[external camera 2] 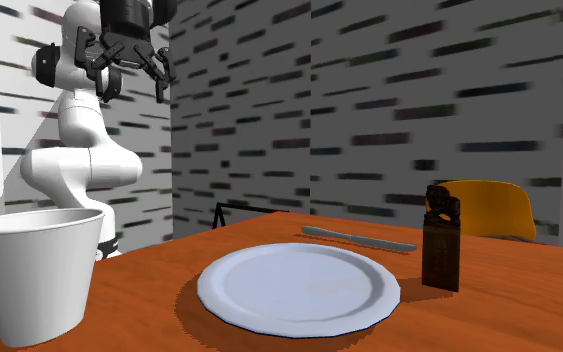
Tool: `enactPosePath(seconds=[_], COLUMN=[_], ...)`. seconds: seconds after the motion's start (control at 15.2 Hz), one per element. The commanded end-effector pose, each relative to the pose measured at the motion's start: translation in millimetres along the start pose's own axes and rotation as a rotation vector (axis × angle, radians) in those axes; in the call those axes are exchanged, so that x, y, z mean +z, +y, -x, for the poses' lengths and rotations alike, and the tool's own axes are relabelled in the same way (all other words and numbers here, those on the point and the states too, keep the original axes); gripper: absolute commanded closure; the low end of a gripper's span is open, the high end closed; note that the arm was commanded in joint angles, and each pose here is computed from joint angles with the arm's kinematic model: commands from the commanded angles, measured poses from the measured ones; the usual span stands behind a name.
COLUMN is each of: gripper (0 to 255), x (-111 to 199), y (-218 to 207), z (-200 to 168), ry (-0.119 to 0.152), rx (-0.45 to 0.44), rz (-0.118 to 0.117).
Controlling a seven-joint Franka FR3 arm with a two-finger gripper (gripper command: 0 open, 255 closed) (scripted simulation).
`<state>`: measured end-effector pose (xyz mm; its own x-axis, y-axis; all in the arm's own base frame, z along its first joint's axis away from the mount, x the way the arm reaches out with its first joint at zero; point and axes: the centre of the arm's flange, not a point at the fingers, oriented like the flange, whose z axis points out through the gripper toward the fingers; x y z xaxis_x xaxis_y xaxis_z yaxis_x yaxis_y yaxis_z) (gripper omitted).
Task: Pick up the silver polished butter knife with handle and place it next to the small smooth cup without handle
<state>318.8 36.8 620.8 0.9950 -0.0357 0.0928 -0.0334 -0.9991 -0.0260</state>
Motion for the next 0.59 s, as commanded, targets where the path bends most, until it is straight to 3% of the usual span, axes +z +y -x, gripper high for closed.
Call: enactPosePath(seconds=[0.0, 0.53], gripper=[0, 0], x=[0.0, 52.4], y=[0.0, -83.3], z=[0.0, -44.8], ry=[0.0, -0.032], rx=[0.0, -0.063], rz=[0.0, 0.004])
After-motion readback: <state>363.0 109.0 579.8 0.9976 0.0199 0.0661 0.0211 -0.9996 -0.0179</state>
